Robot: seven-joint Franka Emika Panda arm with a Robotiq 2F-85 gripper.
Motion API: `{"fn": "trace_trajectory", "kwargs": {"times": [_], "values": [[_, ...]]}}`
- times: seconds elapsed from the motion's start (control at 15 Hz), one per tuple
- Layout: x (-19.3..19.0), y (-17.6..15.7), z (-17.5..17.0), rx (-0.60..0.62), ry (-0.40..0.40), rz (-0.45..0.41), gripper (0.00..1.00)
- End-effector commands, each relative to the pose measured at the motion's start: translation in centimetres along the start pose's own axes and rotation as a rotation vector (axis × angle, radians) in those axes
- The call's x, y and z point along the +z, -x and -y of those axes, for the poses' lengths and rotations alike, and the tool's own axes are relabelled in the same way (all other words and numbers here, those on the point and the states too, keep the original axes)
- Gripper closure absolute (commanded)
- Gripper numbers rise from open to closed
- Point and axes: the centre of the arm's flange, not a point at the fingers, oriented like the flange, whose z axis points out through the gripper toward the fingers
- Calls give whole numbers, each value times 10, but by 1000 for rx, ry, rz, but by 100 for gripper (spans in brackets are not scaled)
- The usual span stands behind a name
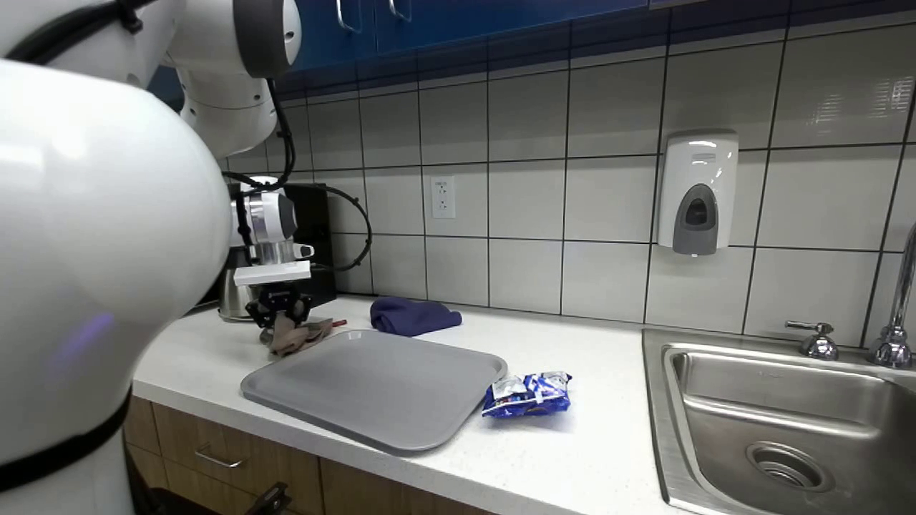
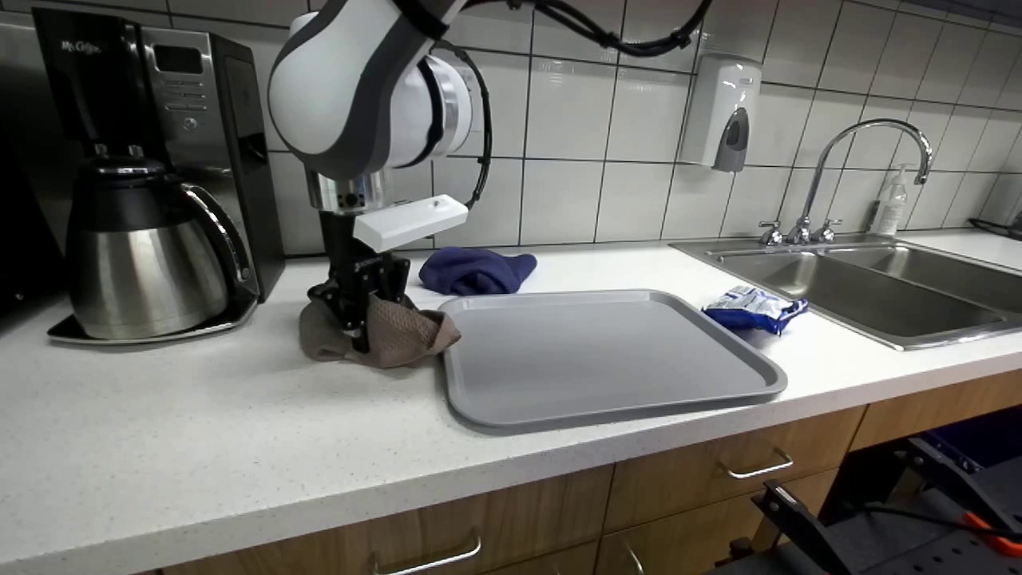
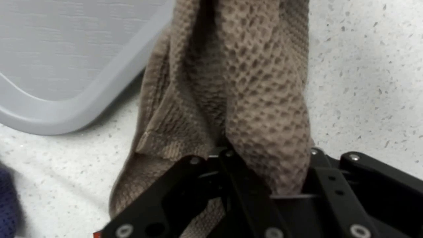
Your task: Pick the towels one at a time and place them on the tray
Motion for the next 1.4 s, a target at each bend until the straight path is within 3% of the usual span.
{"fn": "trace_trajectory", "kwargs": {"times": [0.0, 0.13, 0.67, 1.33], "values": [[-3, -7, 0, -1, 28, 7, 97], [-11, -2, -1, 0, 26, 25, 100], [-50, 19, 8, -37, 22, 58, 97], [-118, 65, 14, -56, 61, 51, 97]]}}
